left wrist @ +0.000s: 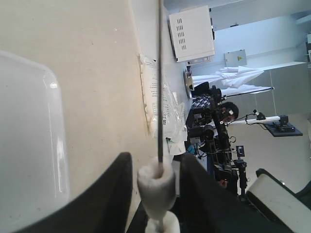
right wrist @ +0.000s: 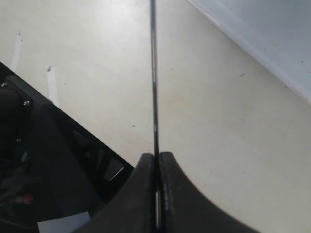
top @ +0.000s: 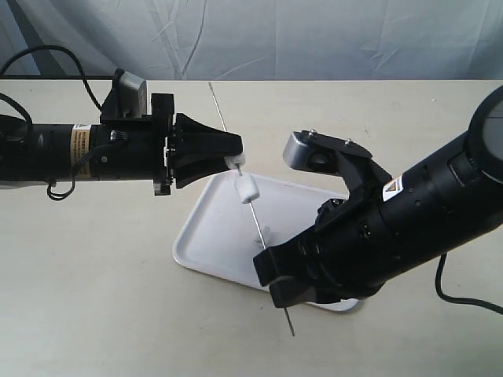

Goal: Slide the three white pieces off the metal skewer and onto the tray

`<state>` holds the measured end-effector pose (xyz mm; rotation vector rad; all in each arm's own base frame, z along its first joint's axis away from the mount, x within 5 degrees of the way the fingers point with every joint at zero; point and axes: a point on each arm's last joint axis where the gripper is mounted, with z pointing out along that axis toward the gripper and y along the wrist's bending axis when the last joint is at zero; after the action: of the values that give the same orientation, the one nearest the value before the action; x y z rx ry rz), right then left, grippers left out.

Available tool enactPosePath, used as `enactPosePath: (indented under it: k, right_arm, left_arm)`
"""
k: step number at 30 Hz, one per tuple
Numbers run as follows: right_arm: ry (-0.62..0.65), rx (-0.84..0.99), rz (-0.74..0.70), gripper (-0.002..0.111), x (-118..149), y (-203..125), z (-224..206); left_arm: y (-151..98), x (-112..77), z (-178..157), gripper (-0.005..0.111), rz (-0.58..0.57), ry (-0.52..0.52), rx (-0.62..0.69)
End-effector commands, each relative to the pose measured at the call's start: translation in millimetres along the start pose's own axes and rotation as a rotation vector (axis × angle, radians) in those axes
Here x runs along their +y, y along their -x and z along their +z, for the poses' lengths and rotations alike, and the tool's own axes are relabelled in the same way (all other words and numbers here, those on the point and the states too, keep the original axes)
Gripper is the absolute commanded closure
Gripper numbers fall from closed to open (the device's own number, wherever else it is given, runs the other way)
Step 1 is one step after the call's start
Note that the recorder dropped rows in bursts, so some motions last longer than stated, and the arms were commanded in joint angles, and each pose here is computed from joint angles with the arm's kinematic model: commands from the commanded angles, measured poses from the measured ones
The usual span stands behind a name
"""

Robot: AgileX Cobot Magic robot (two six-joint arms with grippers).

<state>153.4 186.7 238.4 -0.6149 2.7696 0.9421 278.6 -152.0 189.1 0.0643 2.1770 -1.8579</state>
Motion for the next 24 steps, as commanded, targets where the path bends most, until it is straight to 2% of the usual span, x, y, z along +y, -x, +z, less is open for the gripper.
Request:
enactPosePath:
  k: [1,3,8,16,24]
  right_arm:
    - [0.003,0.004,-0.006,0.109,0,-1,0]
    - [0.002,0.0,-0.007,0.109,0,-1,0]
    - [0.001,-0.003,-0.008,0.109,-1,0,0]
    - [-0.01,0.041,-0.027,0.109,-2,-4,0]
    - [-0.01,0.138,-0.037,0.109,-2,-13,0]
  left_arm:
    - [0,-4.1,1,0.074,0.007,-0.016,-0.003]
    - [0,-4.0,1,0.078,0.008,-0.015,0.0]
    - [-1,-3.9,1,0.097,0.009,-0.014,0.002]
    - [2,-5.1,1,0.097,0.021,-0.027,-0.031]
    - [19,-2.1,-17,0.097,0.046,-0.017,-0.116]
